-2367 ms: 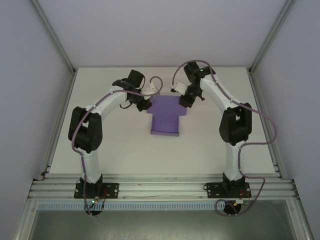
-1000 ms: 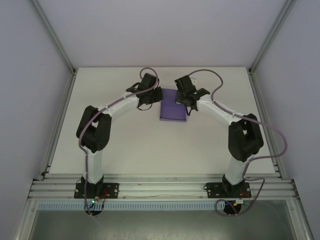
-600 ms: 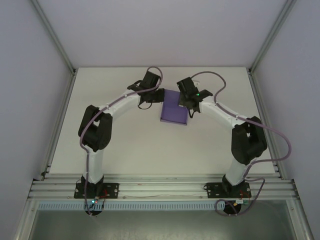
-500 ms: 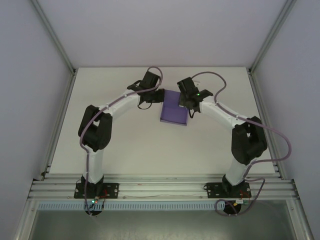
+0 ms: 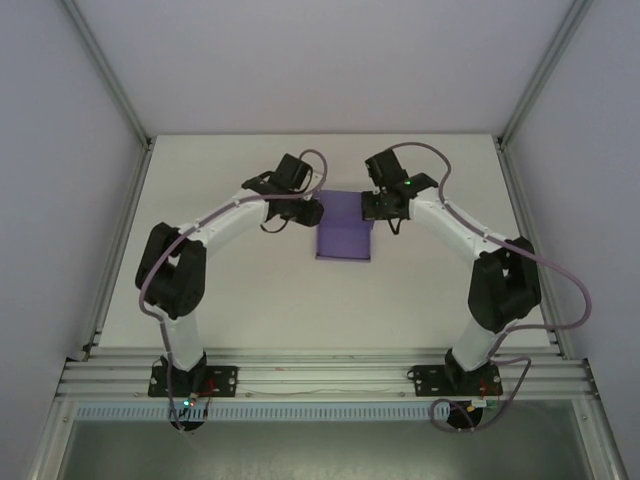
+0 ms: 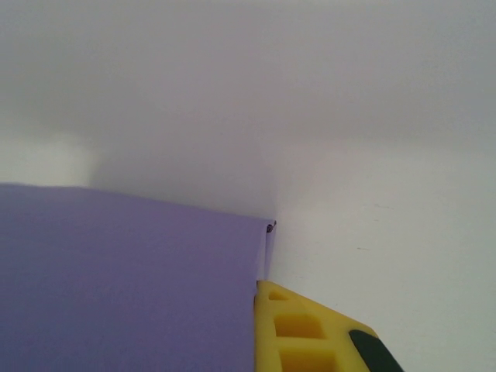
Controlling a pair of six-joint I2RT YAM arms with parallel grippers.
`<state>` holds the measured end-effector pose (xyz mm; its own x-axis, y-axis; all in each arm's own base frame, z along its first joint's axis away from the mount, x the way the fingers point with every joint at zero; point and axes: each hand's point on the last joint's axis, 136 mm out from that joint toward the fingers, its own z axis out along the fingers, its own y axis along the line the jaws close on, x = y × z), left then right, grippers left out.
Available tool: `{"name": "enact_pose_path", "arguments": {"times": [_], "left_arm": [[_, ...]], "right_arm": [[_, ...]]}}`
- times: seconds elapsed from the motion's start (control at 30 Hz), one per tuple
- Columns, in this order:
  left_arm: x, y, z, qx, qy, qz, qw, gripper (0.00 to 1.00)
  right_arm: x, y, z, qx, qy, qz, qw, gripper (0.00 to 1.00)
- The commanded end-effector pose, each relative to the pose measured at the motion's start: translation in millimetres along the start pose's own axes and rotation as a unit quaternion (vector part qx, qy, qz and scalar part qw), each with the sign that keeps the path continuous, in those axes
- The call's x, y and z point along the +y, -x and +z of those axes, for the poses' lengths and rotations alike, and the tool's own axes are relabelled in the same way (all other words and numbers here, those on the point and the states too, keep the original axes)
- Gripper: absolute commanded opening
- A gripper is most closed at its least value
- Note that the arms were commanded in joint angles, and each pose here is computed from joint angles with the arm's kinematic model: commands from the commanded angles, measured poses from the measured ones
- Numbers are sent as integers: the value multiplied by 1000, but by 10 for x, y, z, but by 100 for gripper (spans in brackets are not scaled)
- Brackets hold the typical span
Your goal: Assemble paper box
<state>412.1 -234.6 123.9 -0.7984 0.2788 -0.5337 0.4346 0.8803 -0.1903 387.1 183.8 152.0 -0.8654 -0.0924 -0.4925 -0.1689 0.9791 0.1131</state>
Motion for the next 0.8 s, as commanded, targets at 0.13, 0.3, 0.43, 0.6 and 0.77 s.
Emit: {"name": "enact_pose_path", "arguments": {"times": [0.13,0.3,0.43,0.6,0.77], "left_arm": [[-48,75,-307,-38,-61,85,994,75],[238,199,-367,-41,-55,85,994,87],[446,282,-384,-31,-45,85,995,99],[449,295,-620,-78,-85,109,987,100],[315,188,-773,-114,-133,146,974,100]], "right_arm": [[297,-35,-205,19,90,-74,993,0],[275,-69,-195,31,84,-102,991,0],[320,-118,-168,44,100,-125,986,0],[216,-131,-108,59,85,-145,984,0],[253,-198,-83,82,110,-190,972,0]]}}
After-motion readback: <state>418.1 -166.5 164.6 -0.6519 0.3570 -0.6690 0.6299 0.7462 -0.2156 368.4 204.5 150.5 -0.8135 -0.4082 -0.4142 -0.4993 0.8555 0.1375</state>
